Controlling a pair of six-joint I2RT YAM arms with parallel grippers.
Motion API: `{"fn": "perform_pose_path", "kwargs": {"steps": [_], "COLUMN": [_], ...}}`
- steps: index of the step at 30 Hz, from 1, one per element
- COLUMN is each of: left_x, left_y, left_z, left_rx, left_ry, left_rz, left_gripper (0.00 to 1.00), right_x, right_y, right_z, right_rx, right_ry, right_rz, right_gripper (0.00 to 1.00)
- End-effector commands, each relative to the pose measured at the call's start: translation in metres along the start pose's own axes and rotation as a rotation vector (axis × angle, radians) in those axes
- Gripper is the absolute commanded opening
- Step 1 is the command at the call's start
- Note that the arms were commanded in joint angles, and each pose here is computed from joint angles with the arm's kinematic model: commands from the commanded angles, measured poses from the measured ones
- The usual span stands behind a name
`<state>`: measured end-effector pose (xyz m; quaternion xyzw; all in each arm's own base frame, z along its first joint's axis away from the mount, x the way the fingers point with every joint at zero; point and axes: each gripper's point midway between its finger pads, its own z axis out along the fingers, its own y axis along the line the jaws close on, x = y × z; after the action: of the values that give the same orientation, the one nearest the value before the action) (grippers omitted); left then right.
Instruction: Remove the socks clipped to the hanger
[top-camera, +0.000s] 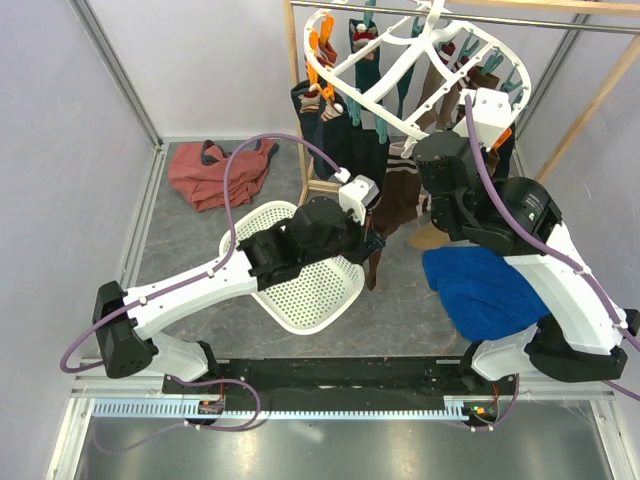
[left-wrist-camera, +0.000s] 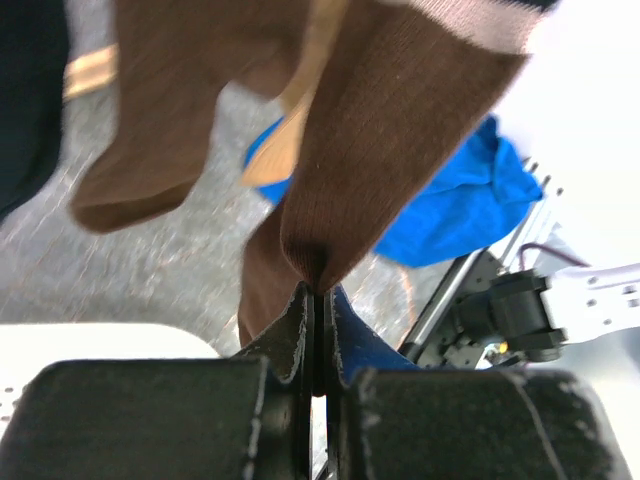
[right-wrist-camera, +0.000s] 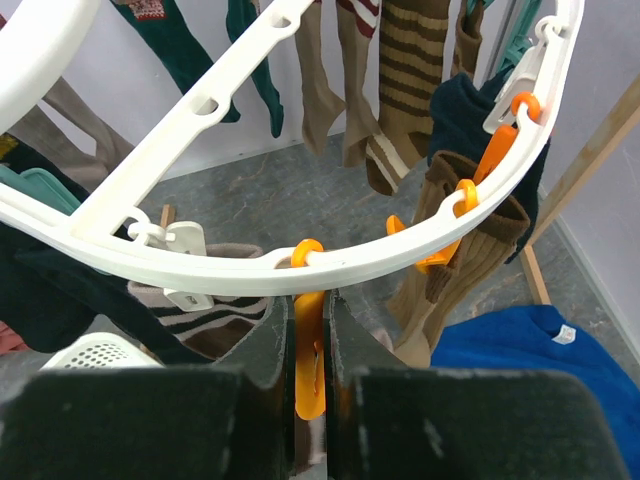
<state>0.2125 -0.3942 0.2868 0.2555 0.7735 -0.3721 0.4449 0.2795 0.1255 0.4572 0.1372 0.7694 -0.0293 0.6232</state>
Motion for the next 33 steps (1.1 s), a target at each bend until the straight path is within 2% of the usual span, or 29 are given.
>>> {"fn": "perform_pose_path", "kwargs": {"steps": [1,6,10,13,15,19,22,23,26,29,33], "left_x": [0.009,0.023,0.039,0.042,0.046,0.089,0.113,0.115,0.103,0.069,0.016], "left_y": [0.015,0.058,0.135,0.170,0.181,0.195,0.196,0.196,0.191,0.170,0.118], "left_z": [-0.016,-0.029,-0.058,-0.085,-0.098,-0.103,-0.104,-0.105,-0.105,-0.092,-0.070], "left_rx": [-0.076,-0.252,-0.484,-0.582,-0.626,-0.688,-0.705,-0.711,-0.684,-0.519,-0.174], "left_ry": [0.004,0.046,0.110,0.086,0.076,0.189,0.247,0.248,0.224,0.141,-0.004], "left_rz": [-0.032,-0.104,-0.266,-0.354,-0.366,-0.418,-0.466,-0.478,-0.463,-0.405,-0.311], "left_gripper": [0.02,0.02,0.02,0.02,0.02,0.02,0.21,0.39,0.59,0.64,0.66], "right_x": [-0.006,-0.001,-0.002,0.002,0.003,0.005,0.007,0.007,0.007,0.008,0.009], "right_y": [-0.003,-0.003,-0.004,-0.006,-0.010,-0.014,-0.016,-0.017,-0.016,-0.016,-0.014], "right_z": [-0.005,-0.008,-0.011,-0.012,-0.013,-0.015,-0.015,-0.016,-0.018,-0.018,-0.019], "right_rx": [-0.029,-0.054,-0.076,-0.078,-0.077,-0.076,-0.080,-0.084,-0.096,-0.104,-0.117], "right_ry": [-0.012,0.000,0.004,0.009,0.009,0.011,0.013,0.013,0.016,0.018,0.024], "right_rz": [0.076,0.093,0.118,0.123,0.128,0.141,0.144,0.147,0.151,0.151,0.156], "right_gripper": [0.02,0.03,0.05,0.05,0.06,0.06,0.08,0.08,0.09,0.11,0.13]}}
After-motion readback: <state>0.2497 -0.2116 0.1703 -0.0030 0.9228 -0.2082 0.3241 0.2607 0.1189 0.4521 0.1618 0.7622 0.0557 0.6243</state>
